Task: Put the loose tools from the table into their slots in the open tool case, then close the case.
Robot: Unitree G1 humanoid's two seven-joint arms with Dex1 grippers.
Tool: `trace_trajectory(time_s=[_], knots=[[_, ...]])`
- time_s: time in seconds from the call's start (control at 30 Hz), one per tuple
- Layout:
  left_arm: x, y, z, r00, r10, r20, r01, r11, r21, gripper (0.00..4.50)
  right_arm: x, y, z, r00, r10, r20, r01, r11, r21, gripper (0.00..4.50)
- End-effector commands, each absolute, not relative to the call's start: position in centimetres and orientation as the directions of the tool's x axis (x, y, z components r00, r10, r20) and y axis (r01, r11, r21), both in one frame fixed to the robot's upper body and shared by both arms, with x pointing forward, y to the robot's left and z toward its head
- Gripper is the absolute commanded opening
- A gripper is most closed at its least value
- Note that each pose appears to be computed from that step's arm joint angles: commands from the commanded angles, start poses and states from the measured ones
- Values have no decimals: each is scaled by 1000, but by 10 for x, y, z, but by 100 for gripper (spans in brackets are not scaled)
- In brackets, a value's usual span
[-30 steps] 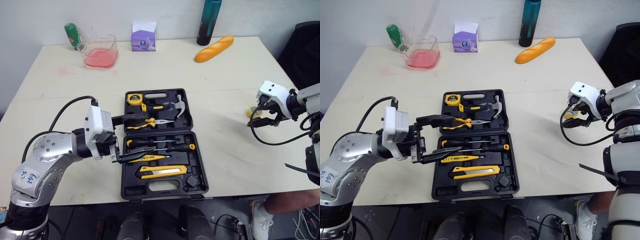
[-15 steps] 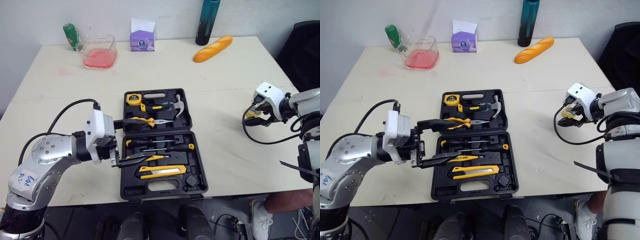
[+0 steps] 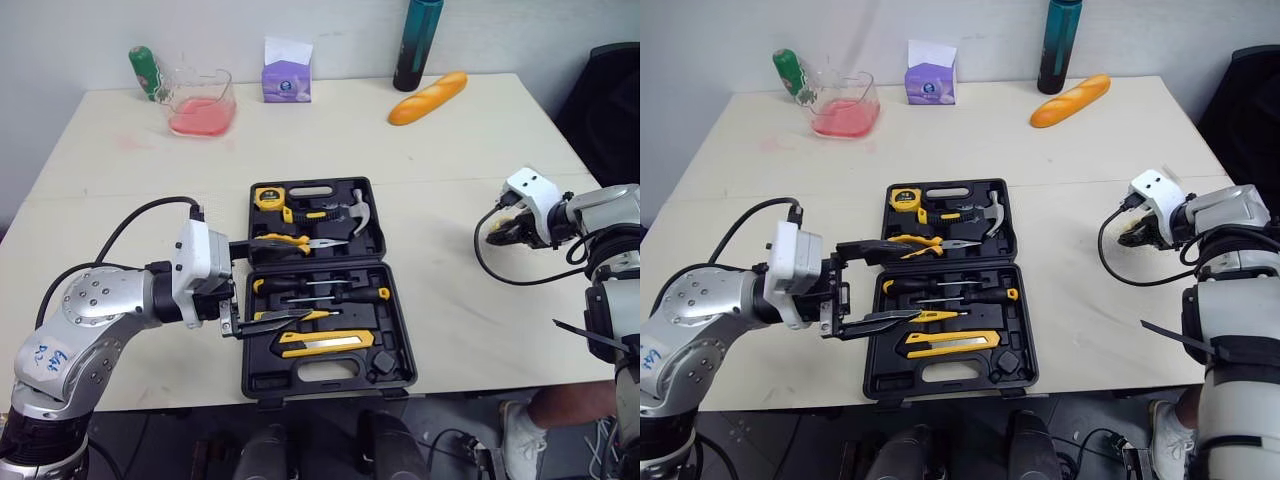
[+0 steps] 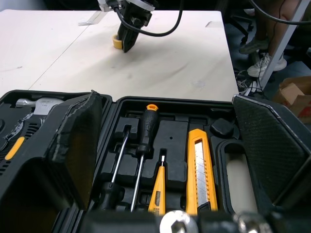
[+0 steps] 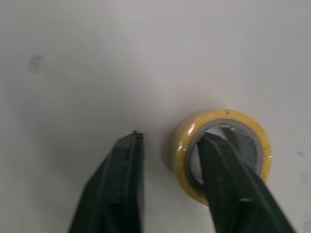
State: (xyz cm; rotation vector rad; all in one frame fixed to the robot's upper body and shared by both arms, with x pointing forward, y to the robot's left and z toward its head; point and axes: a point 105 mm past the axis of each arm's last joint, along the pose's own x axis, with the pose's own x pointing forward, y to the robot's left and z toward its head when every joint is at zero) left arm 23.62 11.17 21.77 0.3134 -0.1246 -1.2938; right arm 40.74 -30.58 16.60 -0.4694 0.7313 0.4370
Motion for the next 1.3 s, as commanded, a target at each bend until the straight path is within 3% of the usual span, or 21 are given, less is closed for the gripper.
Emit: trace_trajectory(time_s=[0.03,0.2,0.3,0.43,0.67,0.77,0.87,1.03,1.3], knots=[[228,107,224,243,-967,-80,920,203,335,450,407,-310,170,683,215,-698,-524,810,-264,9],[226,104,224,212,-974,-85,929,174,325,450,407,-309,189,701,262,-663,-569,766,-299,9],[225,105,223,195,-977,-91,934,156,322,450,401,-302,202,660,345,-667,-659,692,-294,9],[226,106,220,175,-980,-98,938,136,319,450,383,-290,217,537,483,-691,-800,551,-237,9],[227,103,216,139,-984,-107,944,99,316,450,348,-273,207,374,541,-753,-910,372,-185,9],[227,102,213,114,-986,-119,949,73,305,450,316,-243,189,260,589,-765,-957,261,-125,9],[228,100,212,102,-987,-123,952,61,301,450,299,-242,166,240,497,-834,-969,174,-175,9],[229,100,211,99,-987,-129,951,56,303,450,275,-225,149,174,571,-802,-976,208,-64,9],[229,99,209,106,-987,-123,953,65,295,450,279,-223,140,239,524,-817,-968,193,-159,9]])
